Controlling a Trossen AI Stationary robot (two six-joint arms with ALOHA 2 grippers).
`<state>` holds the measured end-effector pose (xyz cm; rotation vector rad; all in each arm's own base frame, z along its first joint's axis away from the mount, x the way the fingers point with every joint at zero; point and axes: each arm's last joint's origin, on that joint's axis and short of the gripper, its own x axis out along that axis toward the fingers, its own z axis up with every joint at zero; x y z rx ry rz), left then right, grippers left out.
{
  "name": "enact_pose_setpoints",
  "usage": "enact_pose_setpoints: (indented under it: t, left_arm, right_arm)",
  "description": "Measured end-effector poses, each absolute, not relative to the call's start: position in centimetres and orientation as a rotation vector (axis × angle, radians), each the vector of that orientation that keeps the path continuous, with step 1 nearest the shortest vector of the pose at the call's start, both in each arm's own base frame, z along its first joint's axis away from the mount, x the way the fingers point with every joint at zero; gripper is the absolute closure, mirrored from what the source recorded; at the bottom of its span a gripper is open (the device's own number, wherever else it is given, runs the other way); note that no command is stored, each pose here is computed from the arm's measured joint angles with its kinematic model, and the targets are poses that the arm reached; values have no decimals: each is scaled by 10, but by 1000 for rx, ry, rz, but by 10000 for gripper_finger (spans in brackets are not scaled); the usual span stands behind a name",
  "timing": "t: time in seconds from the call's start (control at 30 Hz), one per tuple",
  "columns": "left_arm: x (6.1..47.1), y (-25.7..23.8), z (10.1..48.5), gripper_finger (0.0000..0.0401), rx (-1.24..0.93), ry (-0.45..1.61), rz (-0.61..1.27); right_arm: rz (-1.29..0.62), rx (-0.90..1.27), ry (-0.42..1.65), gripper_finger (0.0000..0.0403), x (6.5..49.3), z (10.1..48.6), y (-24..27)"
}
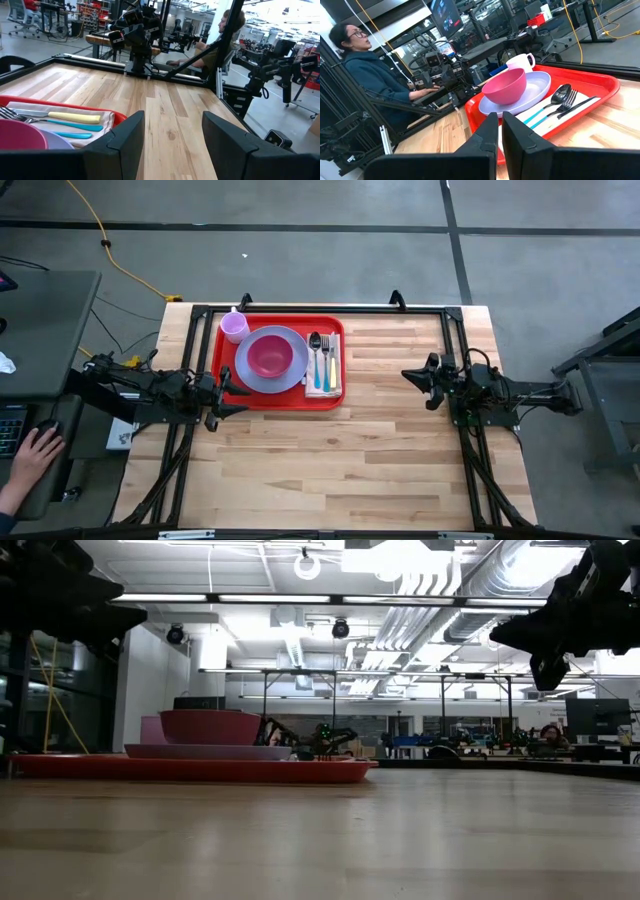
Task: Set up tray
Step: Return to Home Position
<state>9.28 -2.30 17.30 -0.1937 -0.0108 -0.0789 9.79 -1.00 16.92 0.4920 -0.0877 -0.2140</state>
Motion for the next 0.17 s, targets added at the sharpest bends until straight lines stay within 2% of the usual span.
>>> enact_pose_setpoints:
  t: [0.17]
  left_arm:
    - [93,-23,173,174,-194,-11,-79]
  right_arm:
    - [-214,492,-88,402,98,169,-10]
